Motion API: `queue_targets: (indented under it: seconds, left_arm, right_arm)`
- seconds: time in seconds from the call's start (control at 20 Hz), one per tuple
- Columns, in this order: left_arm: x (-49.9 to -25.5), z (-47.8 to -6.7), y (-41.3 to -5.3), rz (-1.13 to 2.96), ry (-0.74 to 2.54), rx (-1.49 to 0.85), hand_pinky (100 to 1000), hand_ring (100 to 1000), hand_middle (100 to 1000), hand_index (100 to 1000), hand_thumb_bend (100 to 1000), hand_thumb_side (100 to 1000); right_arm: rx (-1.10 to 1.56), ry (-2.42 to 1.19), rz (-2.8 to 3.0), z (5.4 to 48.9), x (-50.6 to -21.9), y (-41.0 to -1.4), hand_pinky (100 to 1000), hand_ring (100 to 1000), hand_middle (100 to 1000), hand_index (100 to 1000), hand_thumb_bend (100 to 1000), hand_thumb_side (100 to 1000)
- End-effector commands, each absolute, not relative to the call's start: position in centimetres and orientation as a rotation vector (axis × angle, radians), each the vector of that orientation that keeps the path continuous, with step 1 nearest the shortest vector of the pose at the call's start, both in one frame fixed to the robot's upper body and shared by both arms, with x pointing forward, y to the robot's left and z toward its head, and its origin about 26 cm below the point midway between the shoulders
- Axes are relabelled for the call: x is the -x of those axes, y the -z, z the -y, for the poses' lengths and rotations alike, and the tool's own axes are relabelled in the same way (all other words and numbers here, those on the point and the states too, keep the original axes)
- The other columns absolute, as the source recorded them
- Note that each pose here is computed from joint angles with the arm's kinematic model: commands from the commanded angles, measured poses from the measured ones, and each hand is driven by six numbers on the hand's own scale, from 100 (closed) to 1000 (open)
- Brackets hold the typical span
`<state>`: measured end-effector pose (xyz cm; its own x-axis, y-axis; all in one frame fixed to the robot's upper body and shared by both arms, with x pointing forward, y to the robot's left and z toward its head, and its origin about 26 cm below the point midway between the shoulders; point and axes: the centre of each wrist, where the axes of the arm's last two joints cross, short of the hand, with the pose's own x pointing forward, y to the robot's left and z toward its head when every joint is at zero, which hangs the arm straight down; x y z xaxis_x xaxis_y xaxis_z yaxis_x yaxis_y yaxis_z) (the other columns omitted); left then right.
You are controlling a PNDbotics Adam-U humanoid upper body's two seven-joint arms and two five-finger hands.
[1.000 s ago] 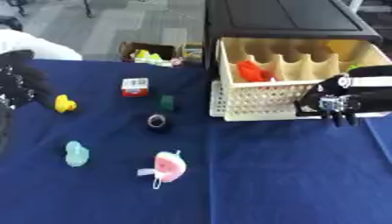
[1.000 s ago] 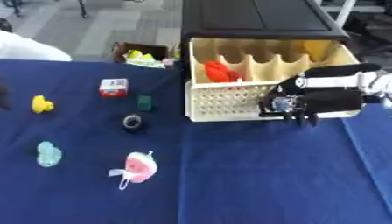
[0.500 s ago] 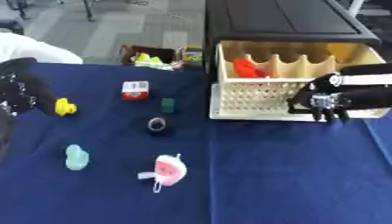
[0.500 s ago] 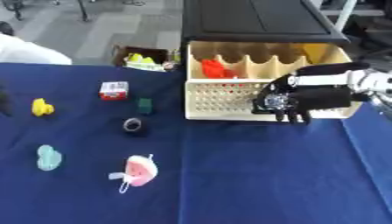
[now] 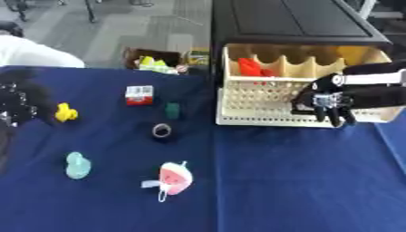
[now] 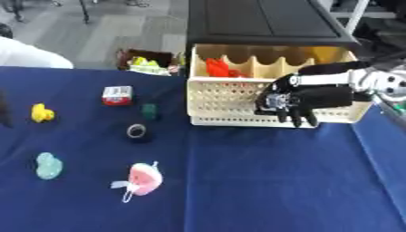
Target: Pick up objects from table and place into drawer.
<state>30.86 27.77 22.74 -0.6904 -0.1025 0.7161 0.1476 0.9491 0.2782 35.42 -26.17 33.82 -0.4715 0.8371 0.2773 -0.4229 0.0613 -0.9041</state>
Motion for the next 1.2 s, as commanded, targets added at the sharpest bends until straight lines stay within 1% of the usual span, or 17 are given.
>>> queue_targets:
  seconds: [0.05, 0.45, 0.8, 1.2]
  left_arm:
    - [-30.5, -28.0, -23.5, 2.325, 0.413, 0.02, 460, 552, 567, 802, 110, 1000]
    - [-30.5, -28.0, -23.3, 2.322, 0.415, 0.021, 461, 553, 568, 802, 109, 1000]
    - [-30.5, -28.0, -23.3, 2.321, 0.423, 0.025, 462, 553, 568, 796, 109, 1000]
    - [-30.5, -28.0, -23.2, 2.316, 0.427, 0.027, 464, 554, 569, 794, 110, 1000]
  right_arm:
    - [0.509, -1.578, 1.33, 26.7, -36.0, -34.2, 729, 750, 746, 880, 100, 1000]
    - [0.57, -1.514, 1.345, 27.4, -37.7, -34.2, 731, 750, 745, 877, 100, 1000]
    - [0.578, -1.505, 1.364, 27.2, -38.5, -34.5, 734, 751, 745, 877, 100, 1000]
    - [0.634, -1.451, 1.397, 26.9, -40.6, -34.6, 744, 758, 753, 875, 100, 1000]
